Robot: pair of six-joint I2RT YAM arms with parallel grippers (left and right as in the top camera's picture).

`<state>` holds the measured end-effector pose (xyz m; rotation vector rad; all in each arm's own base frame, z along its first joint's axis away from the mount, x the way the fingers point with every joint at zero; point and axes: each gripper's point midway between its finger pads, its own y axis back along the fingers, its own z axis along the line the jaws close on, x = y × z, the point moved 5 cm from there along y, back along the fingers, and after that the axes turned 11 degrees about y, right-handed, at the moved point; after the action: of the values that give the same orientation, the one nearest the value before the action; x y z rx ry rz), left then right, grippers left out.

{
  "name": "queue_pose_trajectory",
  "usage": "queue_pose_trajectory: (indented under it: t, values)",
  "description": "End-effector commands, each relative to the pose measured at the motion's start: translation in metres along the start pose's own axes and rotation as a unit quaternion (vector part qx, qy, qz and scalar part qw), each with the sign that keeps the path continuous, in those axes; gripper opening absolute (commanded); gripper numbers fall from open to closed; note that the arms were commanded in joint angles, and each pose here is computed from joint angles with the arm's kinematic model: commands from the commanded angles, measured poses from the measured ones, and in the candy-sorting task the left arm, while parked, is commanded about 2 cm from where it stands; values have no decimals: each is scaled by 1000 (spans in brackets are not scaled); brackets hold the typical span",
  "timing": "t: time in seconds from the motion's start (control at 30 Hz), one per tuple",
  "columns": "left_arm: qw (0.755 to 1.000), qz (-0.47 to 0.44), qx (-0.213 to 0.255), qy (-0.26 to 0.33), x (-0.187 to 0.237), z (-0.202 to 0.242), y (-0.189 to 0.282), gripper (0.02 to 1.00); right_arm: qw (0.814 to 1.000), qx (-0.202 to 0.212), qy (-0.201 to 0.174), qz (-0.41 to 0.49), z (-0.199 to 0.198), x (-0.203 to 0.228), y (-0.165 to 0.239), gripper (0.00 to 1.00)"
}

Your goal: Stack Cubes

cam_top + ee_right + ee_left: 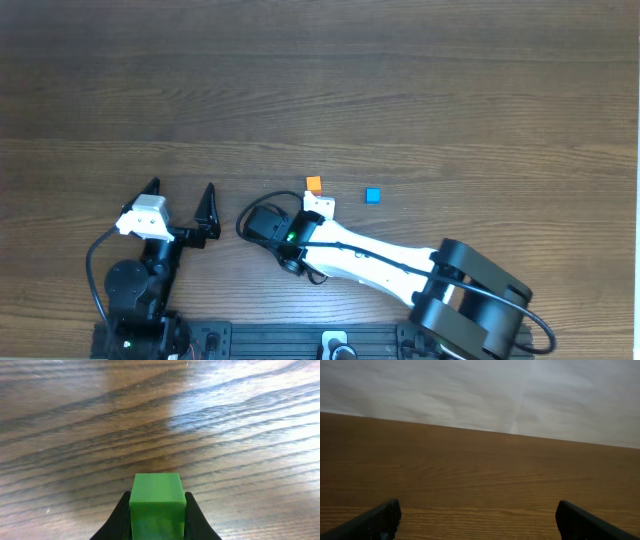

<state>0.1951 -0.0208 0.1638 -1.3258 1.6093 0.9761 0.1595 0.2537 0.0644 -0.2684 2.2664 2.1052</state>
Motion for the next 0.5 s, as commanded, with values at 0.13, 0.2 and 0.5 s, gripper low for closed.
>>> queue_pose_trajectory:
  t: [0.13, 0.2, 0.5]
  values:
    - [1000, -1, 1, -7, 1, 0, 0, 998, 999, -15, -4, -31, 3, -9, 19, 7]
    - [1000, -1, 1, -7, 1, 0, 0, 998, 999, -16, -5, -31, 3, -9, 19, 12]
    - [1000, -1, 1, -7, 1, 0, 0, 998, 999, -29, 0, -17, 6, -5, 20, 12]
